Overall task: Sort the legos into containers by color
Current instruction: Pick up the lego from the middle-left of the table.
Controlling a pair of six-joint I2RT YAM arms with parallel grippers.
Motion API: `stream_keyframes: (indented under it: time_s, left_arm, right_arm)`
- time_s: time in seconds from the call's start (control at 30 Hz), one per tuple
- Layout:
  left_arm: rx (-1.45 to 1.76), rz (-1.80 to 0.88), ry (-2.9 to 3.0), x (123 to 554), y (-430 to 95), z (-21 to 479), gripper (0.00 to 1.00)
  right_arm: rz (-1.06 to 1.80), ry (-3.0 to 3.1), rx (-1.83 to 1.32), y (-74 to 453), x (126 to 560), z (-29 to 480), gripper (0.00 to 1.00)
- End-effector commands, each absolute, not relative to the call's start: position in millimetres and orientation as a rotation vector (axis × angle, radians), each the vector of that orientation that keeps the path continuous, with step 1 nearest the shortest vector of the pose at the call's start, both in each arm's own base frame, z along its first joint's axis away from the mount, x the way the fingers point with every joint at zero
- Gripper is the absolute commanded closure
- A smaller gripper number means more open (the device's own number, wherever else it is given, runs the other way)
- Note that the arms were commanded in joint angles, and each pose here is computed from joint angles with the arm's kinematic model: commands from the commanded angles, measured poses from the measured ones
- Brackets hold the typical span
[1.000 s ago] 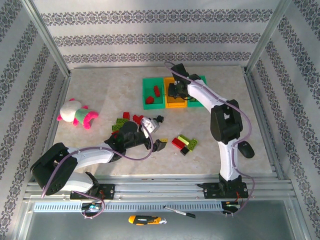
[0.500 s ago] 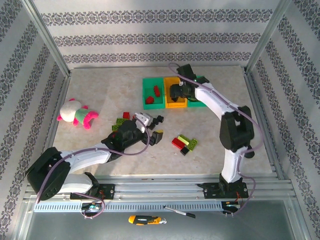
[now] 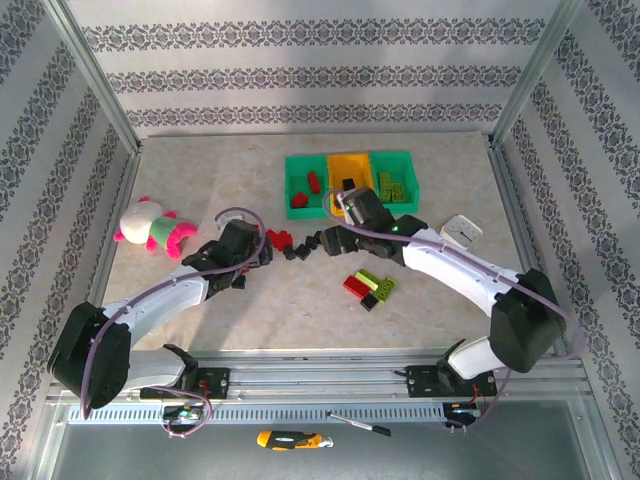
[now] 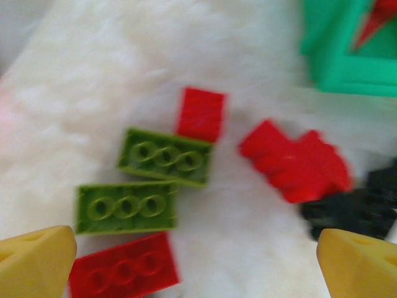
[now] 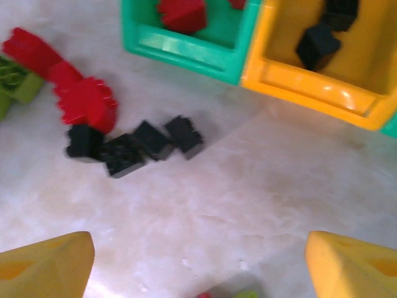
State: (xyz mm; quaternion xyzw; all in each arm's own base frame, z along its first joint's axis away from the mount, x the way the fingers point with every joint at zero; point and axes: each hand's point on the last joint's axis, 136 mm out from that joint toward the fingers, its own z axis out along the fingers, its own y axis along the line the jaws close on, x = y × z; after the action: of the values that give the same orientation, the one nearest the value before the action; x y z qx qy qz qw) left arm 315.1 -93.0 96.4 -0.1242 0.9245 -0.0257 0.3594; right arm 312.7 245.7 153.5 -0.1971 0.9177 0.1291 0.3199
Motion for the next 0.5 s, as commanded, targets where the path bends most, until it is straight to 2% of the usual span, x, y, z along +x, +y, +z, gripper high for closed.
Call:
stream_keyframes:
  time_s: [0.0, 0.23, 0.47]
  left_arm:
    - [-0.546, 0.077, 2.524, 285.0, -55.5, 77.0, 0.0]
    - [-0.62, -0.016, 2.691, 283.1, -64.6, 49.1, 0.01]
    - [-0.613, -0.06, 2.78, 281.8, -75.9, 25.0, 0.01]
  right_arm:
    - [0.413, 2.262, -0.635, 276.8, 301.3, 179.1, 0.06]
    - [0.582, 2.184, -0.833, 329.6, 270.7, 190.5, 0.02]
    - [0.602, 2.175, -0.888, 344.5, 267.0, 189.8, 0.02]
